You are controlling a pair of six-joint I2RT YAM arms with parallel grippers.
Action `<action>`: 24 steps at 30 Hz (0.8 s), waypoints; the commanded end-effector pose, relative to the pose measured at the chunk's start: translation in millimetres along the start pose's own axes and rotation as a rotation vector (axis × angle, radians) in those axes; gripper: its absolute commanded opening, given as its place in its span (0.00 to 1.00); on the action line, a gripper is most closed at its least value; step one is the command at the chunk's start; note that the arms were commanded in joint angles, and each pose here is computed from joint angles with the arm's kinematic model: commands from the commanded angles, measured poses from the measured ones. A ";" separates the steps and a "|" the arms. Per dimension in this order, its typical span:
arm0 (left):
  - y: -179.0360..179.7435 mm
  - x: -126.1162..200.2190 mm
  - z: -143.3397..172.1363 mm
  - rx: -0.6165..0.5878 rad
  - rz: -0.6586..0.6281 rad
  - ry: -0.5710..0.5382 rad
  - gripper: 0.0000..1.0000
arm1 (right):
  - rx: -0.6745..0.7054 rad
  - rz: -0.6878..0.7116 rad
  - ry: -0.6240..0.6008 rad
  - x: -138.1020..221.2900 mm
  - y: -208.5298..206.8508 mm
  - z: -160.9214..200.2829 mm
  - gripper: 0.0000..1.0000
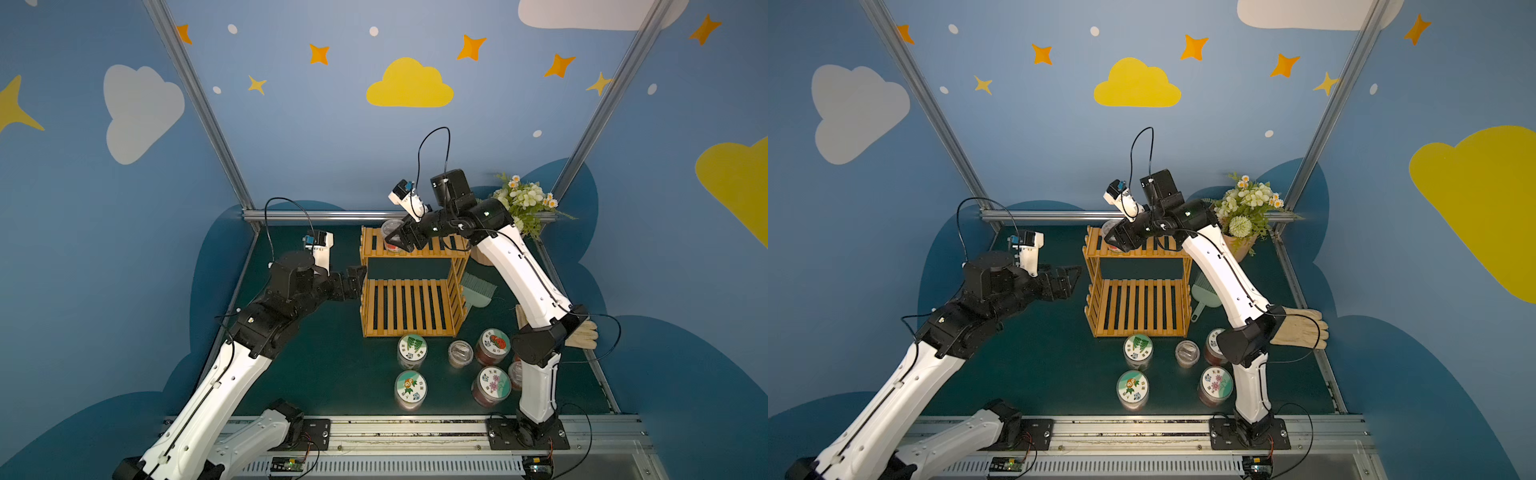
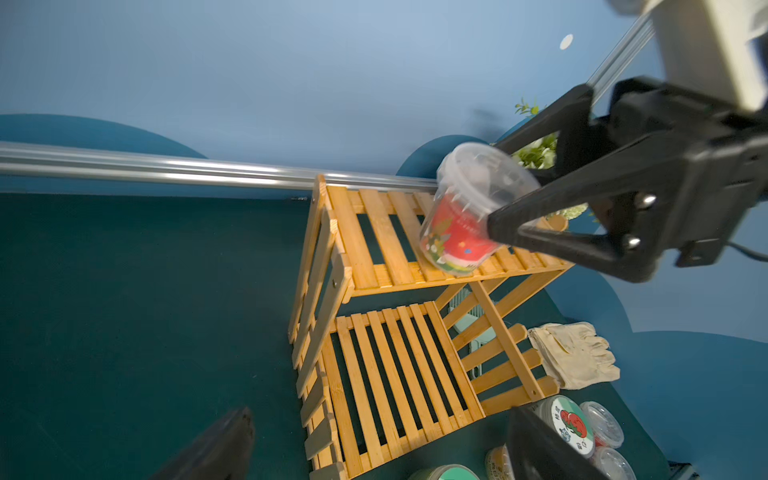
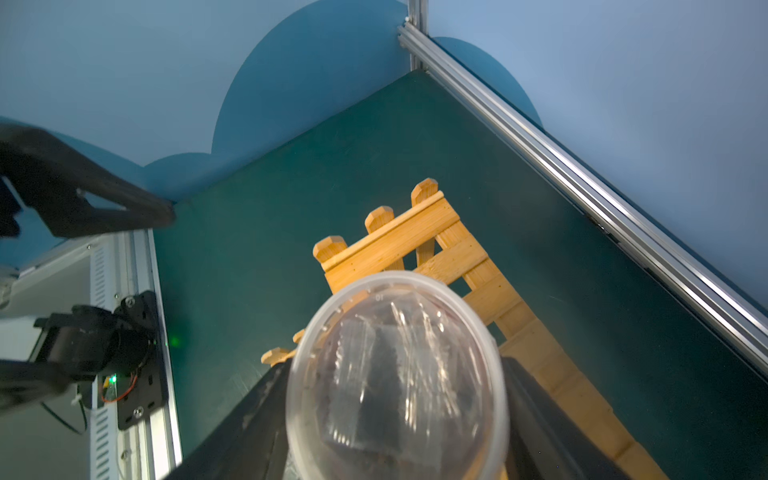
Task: Place the seed container on the shelf
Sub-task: Adjust the seed jar on the shelf.
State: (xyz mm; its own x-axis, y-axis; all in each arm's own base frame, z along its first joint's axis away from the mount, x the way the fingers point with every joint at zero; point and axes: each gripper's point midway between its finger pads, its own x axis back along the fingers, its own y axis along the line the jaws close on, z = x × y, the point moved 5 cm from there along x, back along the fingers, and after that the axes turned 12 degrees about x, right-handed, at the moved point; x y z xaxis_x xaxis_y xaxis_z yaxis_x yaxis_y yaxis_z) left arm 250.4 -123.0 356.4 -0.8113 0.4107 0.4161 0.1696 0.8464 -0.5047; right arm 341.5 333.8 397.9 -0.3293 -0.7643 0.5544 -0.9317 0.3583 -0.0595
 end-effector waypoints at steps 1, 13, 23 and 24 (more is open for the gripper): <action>7.8 -5.7 -4.0 0.052 -0.028 -0.029 1.00 | -0.088 0.089 -0.039 1.5 -0.3 -15.2 0.71; 22.1 -8.3 4.2 0.137 0.011 -0.001 1.00 | -0.179 0.064 -0.150 -25.1 2.8 -30.3 0.71; 23.2 -16.2 10.7 0.163 0.052 0.056 1.00 | -0.078 0.181 -0.121 -43.1 -2.1 -23.0 0.72; 23.4 -16.9 11.0 0.165 0.054 0.060 1.00 | -0.078 0.180 -0.116 -44.4 -1.8 -21.3 0.72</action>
State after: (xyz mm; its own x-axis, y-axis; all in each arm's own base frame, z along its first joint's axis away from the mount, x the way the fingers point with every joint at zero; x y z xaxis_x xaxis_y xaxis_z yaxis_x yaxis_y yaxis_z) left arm 260.5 -111.6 330.2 -0.7788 0.4550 0.4318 0.1015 0.7707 -0.6291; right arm 357.8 375.2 389.5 -0.4739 -0.7470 0.4663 -0.8526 0.5217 -0.0308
